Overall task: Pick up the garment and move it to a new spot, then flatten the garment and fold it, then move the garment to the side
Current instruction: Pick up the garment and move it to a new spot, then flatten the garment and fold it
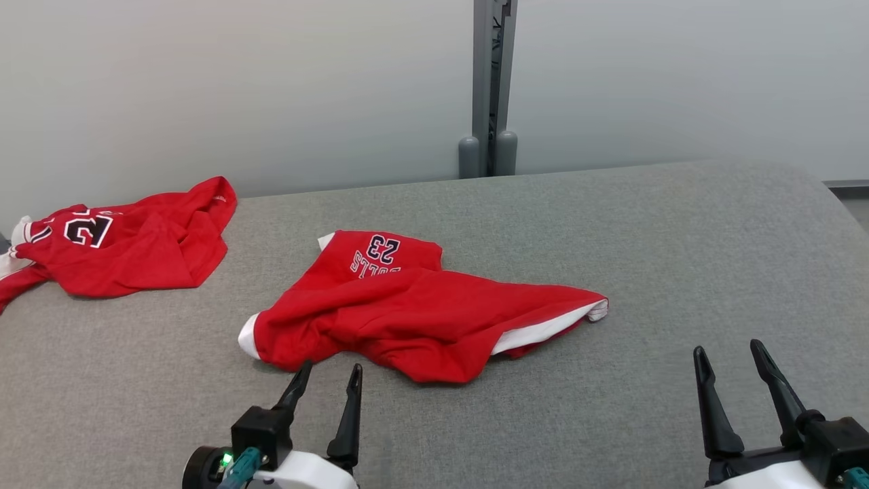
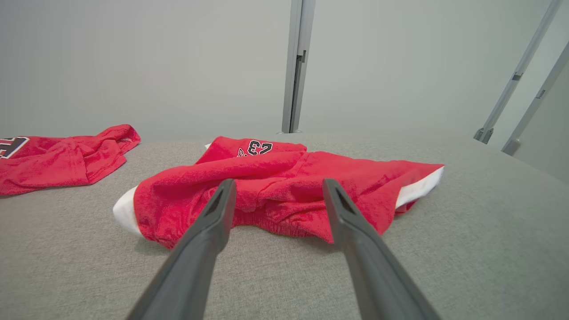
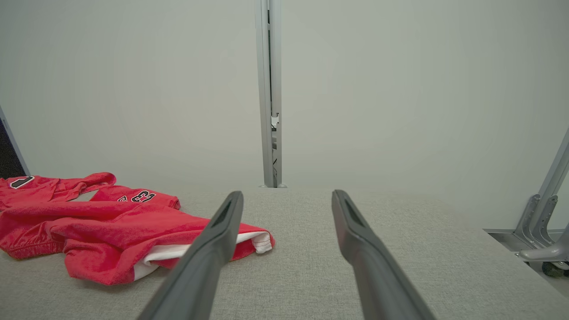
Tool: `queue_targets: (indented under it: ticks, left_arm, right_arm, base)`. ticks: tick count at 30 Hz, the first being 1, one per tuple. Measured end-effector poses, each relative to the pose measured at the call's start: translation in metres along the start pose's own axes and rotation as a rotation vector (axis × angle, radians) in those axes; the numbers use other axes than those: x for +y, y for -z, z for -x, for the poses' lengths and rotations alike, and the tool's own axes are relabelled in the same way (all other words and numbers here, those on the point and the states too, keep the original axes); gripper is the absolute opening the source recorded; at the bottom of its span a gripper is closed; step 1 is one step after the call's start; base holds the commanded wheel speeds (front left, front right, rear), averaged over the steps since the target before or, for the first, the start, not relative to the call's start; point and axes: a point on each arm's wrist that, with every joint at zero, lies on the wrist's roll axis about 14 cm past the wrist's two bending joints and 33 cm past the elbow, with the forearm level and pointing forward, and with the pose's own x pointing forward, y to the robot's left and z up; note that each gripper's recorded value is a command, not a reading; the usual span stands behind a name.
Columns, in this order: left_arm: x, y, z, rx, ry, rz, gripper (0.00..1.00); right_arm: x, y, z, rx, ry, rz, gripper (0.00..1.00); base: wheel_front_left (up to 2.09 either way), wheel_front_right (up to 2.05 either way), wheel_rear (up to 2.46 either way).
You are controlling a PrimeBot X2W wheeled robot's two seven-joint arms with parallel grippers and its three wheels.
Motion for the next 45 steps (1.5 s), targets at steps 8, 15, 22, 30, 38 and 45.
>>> queue_targets:
  ticks: [8, 15, 22, 30, 38, 45]
  left_arm:
    - [0.030, -0.010, 0.032, -0.062, -0.134, 0.020, 1.00]
    - [0.039, -0.009, 0.043, -0.076, -0.173, 0.034, 1.00]
    - [0.043, -0.006, 0.047, -0.073, -0.178, 0.023, 1.00]
    - [0.044, -0.005, 0.047, -0.071, -0.174, 0.013, 1.00]
    - [0.046, -0.004, 0.047, -0.068, -0.174, 0.004, 1.00]
    - [0.045, 0.001, 0.047, -0.052, -0.166, 0.005, 1.00]
  right_arm:
    - [0.009, -0.002, 0.001, -0.007, -0.025, -0.018, 1.00]
    - [0.016, 0.000, 0.004, -0.003, -0.046, -0.030, 1.00]
    - [0.018, 0.001, 0.005, 0.001, -0.051, -0.031, 1.00]
    - [0.019, 0.003, 0.006, 0.006, -0.052, -0.032, 1.00]
    - [0.019, 0.003, 0.006, 0.008, -0.053, -0.032, 1.00]
    - [0.018, 0.005, 0.006, 0.012, -0.051, -0.032, 1.00]
  base:
    - [0.00, 0.00, 0.00]
    - [0.00, 0.00, 0.00]
    - [0.00, 0.00, 0.00]
    - [0.00, 0.00, 0.00]
    - [0.00, 0.00, 0.00]
    - [0.00, 0.00, 0.00]
